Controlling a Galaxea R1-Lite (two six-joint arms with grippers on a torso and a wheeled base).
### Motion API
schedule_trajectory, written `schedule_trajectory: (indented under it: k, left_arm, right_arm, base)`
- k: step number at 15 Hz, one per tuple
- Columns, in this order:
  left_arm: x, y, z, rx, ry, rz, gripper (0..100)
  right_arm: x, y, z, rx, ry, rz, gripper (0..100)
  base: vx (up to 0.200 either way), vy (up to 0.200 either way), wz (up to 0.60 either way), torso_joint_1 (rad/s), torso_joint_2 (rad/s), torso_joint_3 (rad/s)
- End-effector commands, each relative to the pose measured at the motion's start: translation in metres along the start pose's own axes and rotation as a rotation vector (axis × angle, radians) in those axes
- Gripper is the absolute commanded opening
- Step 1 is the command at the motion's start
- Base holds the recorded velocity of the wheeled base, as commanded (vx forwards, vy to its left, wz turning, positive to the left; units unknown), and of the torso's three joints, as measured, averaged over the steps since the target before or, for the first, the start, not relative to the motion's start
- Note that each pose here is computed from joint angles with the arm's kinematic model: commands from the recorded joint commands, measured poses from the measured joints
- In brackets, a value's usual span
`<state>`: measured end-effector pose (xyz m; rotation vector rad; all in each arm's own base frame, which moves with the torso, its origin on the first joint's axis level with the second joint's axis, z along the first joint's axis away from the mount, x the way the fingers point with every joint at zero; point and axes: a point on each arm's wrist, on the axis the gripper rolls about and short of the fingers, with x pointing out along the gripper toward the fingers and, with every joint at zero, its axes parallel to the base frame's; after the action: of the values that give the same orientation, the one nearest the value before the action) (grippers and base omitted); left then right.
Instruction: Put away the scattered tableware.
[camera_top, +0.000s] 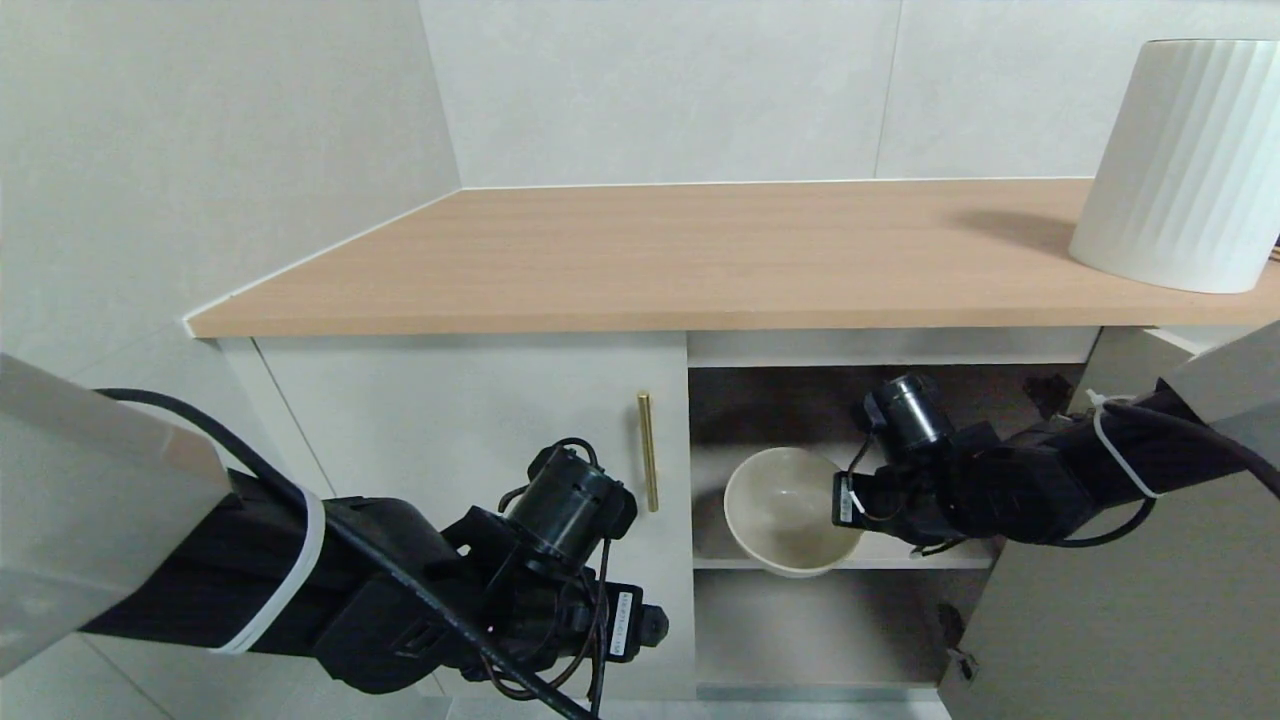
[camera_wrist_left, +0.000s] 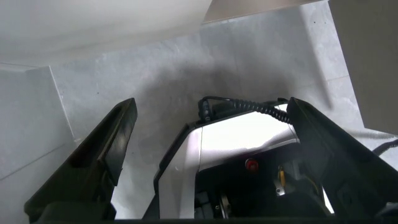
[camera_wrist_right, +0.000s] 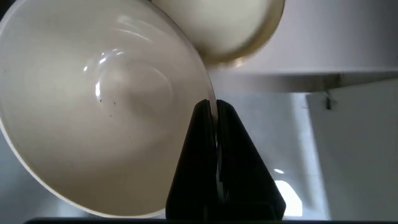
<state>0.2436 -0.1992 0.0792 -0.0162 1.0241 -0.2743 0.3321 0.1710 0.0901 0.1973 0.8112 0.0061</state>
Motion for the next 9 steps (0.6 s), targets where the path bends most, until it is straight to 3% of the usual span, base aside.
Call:
schedule_trajectory:
  k: [1, 9]
  left_arm:
    - [0.0, 0.0, 0.0, 0.0, 0.0, 0.0, 100]
    - [0.0, 0.0, 0.0, 0.001, 0.001, 0.001, 100]
  right_arm:
    - [0.011, -0.001, 0.008, 0.067, -0.019, -0.006, 0]
    - [0.05, -0.02, 0.024, 0.194, -0.053, -0.093, 0]
  base:
    - [0.0, 0.0, 0.0, 0.0, 0.0, 0.0]
    - [0.0, 0.0, 0.0, 0.0, 0.0, 0.0]
